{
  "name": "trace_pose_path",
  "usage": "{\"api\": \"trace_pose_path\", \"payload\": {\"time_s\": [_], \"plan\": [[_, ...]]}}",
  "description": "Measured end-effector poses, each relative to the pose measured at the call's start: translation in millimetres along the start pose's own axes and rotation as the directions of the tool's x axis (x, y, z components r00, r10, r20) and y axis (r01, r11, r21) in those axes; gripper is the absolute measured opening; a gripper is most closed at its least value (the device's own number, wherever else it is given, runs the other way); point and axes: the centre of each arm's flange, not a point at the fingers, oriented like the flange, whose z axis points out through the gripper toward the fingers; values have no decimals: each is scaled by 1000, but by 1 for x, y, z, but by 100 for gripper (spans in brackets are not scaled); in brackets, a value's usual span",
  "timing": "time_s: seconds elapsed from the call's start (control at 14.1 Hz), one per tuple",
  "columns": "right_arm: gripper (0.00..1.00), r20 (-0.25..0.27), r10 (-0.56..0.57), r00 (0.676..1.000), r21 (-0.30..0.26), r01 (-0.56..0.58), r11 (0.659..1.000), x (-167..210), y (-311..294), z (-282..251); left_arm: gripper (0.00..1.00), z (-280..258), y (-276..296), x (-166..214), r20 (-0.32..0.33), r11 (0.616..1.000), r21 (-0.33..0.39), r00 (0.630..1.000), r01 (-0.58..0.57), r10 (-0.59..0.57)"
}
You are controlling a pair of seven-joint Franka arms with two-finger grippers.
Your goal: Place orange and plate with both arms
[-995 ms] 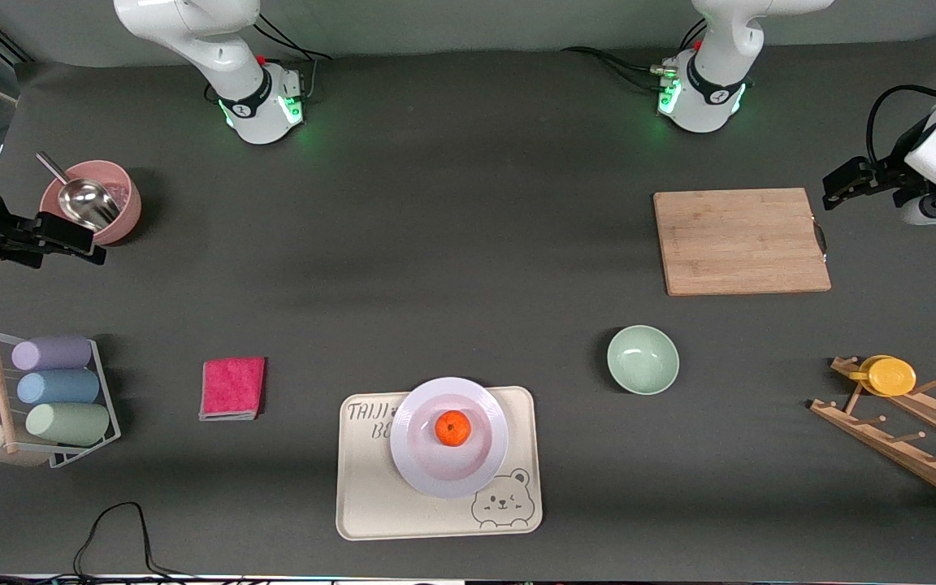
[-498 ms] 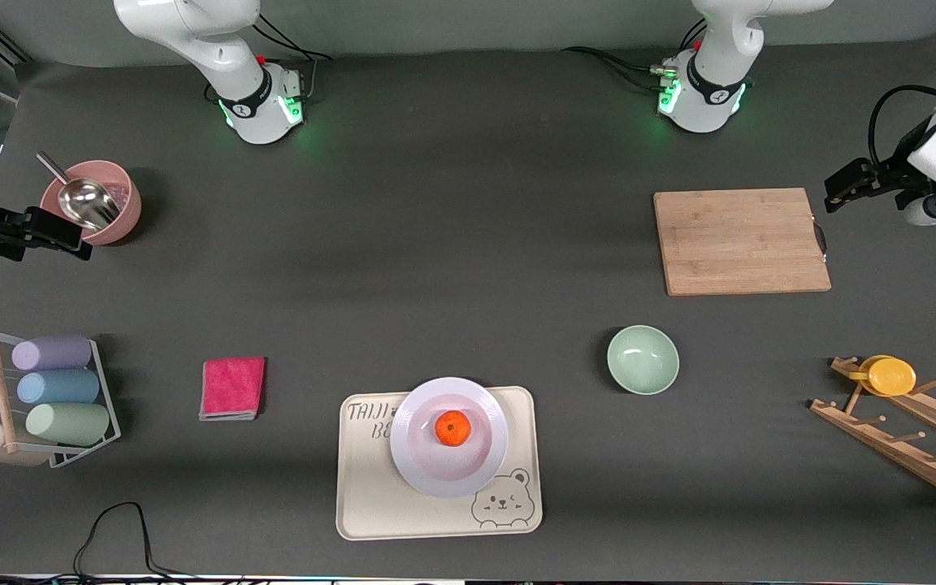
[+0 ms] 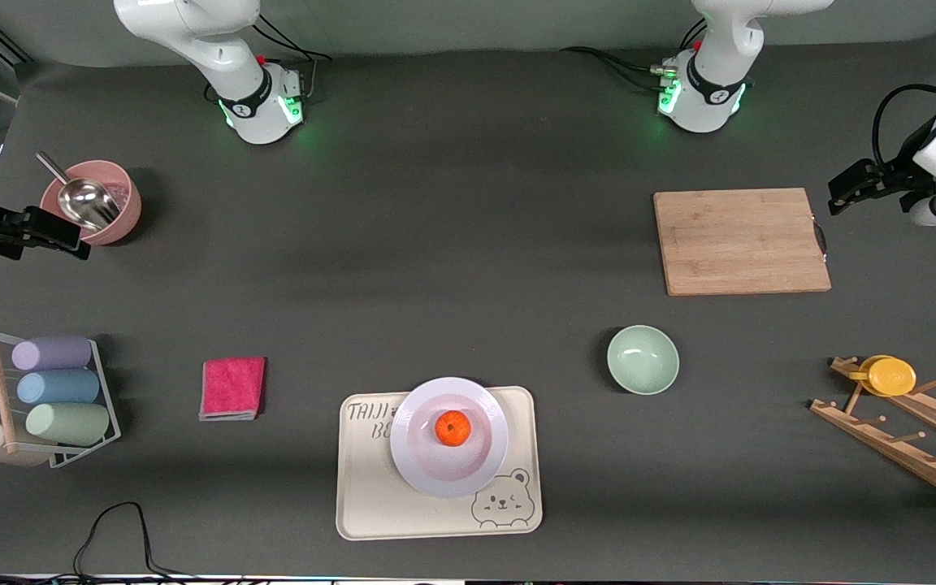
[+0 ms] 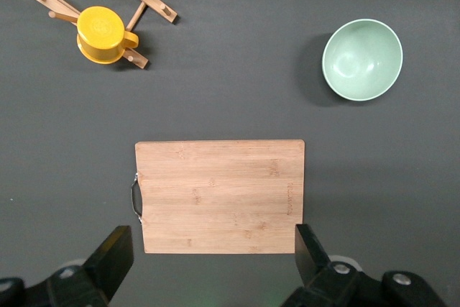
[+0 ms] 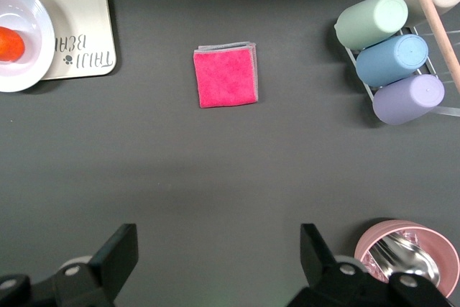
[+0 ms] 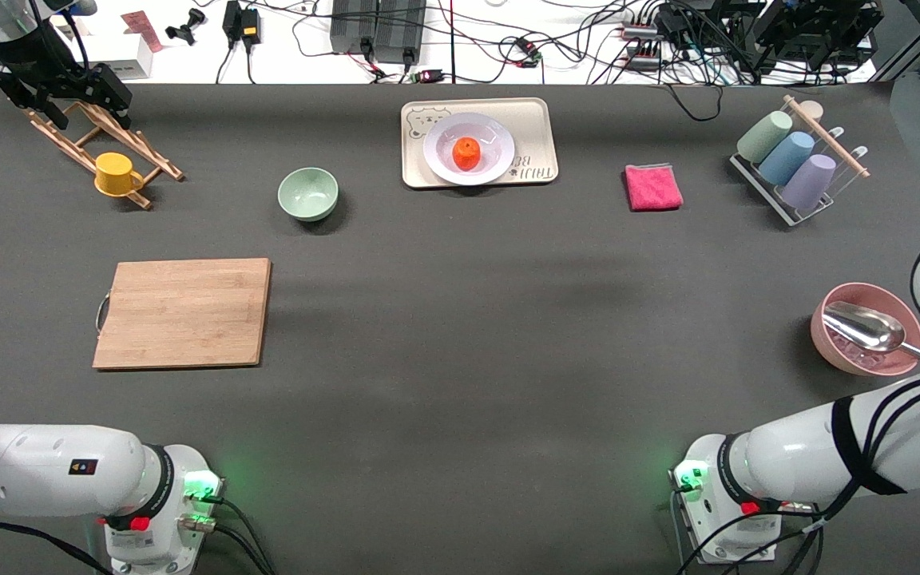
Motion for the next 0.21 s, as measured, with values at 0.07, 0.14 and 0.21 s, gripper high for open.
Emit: {"api": "trace_pose_path", "payload": {"time_s": [0.07,0.14,0.21], "plan": [[100,0,0,1000,0,0,1000,0,0,0,100,-1,0,1,0,1000,1,1000,-6,6],[100,0,1,1000,0,-1,1000,0,0,0,100,-2,-1,2,0,1000,1,1000,-11,11],[100,1,2,1000,0,-2,1000,0,0,0,100,-3,-1,3,1,1000,1,1000,-13,13]]}}
